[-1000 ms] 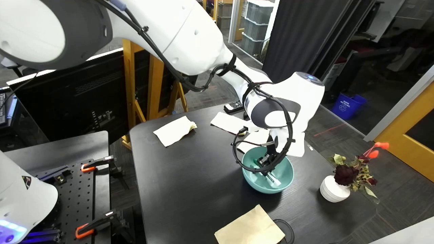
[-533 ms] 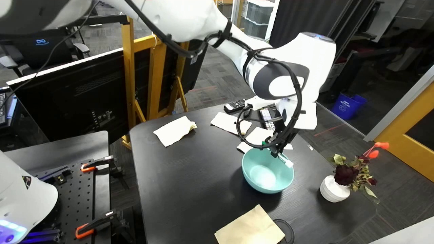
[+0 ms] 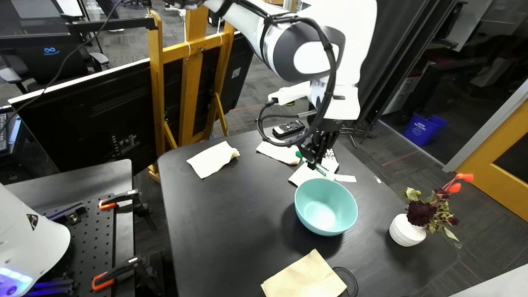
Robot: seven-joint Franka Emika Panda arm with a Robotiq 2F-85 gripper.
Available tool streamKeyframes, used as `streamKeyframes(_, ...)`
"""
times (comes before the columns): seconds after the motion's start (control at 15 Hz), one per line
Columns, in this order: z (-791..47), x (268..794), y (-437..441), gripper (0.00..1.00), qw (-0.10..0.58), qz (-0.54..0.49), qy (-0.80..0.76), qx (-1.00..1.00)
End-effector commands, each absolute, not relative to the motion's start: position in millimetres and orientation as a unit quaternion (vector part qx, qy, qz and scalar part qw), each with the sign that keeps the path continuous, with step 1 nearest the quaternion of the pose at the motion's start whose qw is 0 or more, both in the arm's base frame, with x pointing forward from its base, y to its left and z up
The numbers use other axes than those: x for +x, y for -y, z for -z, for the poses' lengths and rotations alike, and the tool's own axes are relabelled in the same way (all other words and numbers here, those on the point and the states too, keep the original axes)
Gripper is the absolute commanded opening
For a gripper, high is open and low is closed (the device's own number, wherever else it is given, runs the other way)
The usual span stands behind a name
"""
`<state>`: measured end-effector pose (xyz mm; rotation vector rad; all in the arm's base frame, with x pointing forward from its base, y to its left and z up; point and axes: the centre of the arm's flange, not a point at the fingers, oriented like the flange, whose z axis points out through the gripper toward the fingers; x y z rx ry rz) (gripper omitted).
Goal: Remove the marker from the bowl and put it on the table
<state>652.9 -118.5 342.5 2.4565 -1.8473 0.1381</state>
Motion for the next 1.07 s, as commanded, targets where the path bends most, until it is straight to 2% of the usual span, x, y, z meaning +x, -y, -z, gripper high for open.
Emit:
streamKeyframes(0.0, -349, 596, 76, 0.05, 0.034, -0.047, 0.593, 0.803)
streamKeyframes(0.47, -316, 553, 13, 0.05, 0.034, -0.029, 0.628, 0.777)
streamKeyframes(1.0, -253, 558, -30, 0.05, -0.002, -0.044, 0.687, 0.726)
